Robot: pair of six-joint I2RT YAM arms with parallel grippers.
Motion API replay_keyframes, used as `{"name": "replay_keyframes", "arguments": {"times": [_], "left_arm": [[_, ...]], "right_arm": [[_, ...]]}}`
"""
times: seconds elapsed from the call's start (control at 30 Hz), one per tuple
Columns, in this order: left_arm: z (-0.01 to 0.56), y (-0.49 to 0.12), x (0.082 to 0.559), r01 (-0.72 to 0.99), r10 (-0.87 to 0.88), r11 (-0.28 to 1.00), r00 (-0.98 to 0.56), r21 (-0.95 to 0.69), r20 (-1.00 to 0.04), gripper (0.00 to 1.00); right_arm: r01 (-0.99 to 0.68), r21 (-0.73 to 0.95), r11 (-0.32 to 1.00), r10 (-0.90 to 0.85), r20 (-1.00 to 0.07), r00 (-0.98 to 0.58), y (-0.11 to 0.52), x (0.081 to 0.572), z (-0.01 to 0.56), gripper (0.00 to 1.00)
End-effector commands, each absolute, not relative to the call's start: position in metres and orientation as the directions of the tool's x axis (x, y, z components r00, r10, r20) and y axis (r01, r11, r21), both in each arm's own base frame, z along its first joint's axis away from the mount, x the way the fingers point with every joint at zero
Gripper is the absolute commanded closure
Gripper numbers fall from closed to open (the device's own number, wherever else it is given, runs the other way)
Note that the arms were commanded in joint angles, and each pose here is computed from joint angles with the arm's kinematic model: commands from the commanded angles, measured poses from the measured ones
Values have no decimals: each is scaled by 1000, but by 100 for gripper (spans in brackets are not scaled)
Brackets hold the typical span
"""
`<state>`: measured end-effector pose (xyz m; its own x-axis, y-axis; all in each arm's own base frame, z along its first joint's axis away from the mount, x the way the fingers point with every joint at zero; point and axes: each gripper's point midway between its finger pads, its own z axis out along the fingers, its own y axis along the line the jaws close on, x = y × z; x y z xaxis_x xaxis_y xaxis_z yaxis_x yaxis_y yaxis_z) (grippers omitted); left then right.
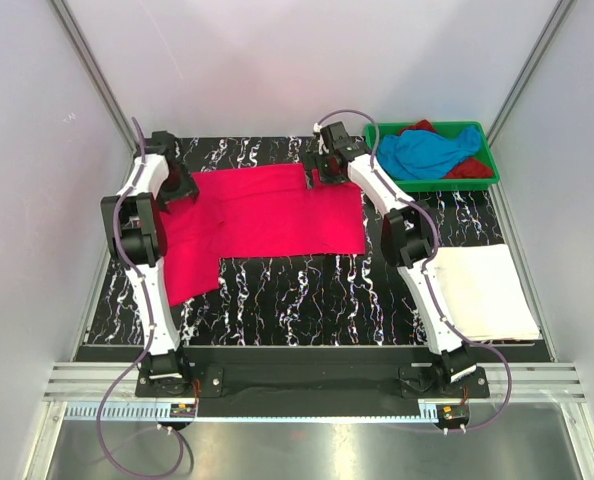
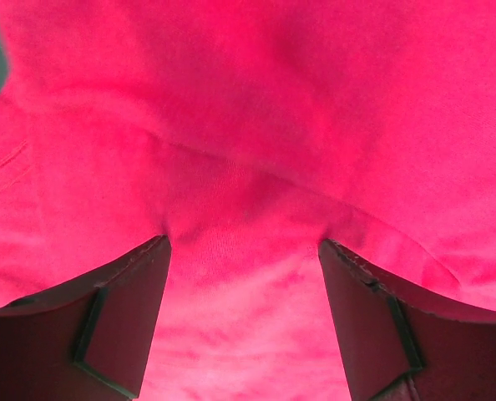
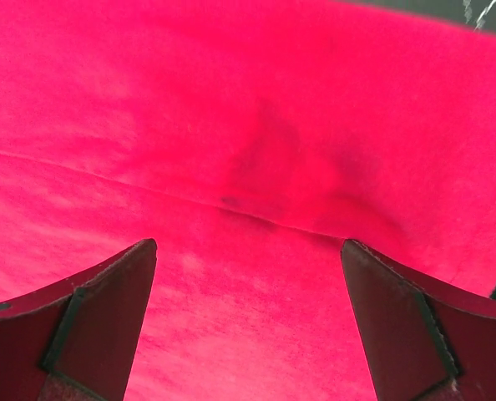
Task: Fold and stack the t-shirts
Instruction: Fold the tshirt
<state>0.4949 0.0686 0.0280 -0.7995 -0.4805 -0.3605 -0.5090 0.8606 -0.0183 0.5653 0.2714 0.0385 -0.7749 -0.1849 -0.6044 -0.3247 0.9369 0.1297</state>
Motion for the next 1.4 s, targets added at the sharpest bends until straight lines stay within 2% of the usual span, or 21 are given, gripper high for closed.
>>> {"name": "replay_keyframes", "arguments": {"times": [0.0, 0.07, 0.23, 0.3, 0.43, 0.5, 0.53, 0.6, 0.67, 0.73, 0.83, 0.97, 1.07, 1.2, 1.37], "left_arm": [[121, 75, 508, -515, -480, 852, -695, -95, -535, 21], [155, 79, 493, -533, -479, 841, -650, -96, -590, 20], [146, 86, 421, -602, -551, 790, -616, -116, -563, 20], [132, 80, 381, -615, -590, 775, -620, -146, -517, 22], [117, 83, 330, -660, -683, 709, -558, -248, -471, 30], [113, 81, 307, -660, -698, 700, -549, -274, -460, 38], [113, 89, 294, -665, -695, 699, -544, -264, -470, 41], [109, 97, 282, -670, -687, 702, -549, -240, -476, 45], [103, 107, 266, -675, -669, 713, -574, -189, -473, 48], [91, 110, 258, -656, -641, 740, -624, -146, -446, 50], [72, 119, 245, -664, -624, 746, -669, -53, -403, 45], [69, 122, 259, -632, -596, 770, -665, -86, -449, 43], [68, 124, 266, -623, -589, 777, -671, -88, -451, 47], [52, 122, 263, -648, -622, 757, -678, -81, -391, 55], [22, 117, 255, -665, -646, 745, -696, -60, -312, 60]], "right_arm": [[-341, 167, 925, -130, -705, -697, 287, 577, 105, 0], [-316, 165, 934, -110, -710, -696, 282, 570, 127, 0], [-286, 273, 918, -37, -660, -750, 286, 530, 168, 0], [-250, 333, 909, 24, -641, -767, 284, 513, 194, 0], [-265, 420, 868, 8, -546, -838, 286, 462, 194, 1], [-263, 450, 854, 28, -544, -838, 281, 442, 213, 7], [-245, 447, 860, 13, -500, -866, 278, 427, 197, 12], [-258, 446, 857, 7, -511, -859, 271, 407, 211, 17], [-257, 438, 861, -23, -472, -881, 267, 385, 196, 20], [-273, 443, 854, -43, -462, -886, 265, 365, 191, 22], [-282, 471, 836, -49, -448, -892, 265, 347, 179, 22], [-274, 535, 799, -66, -375, -925, 272, 322, 161, 25], [-299, 577, 760, -84, -370, -925, 278, 309, 159, 26], [-353, 562, 748, -113, -417, -902, 275, 306, 169, 27], [-343, 626, 700, -90, -400, -912, 283, 296, 181, 35]]}}
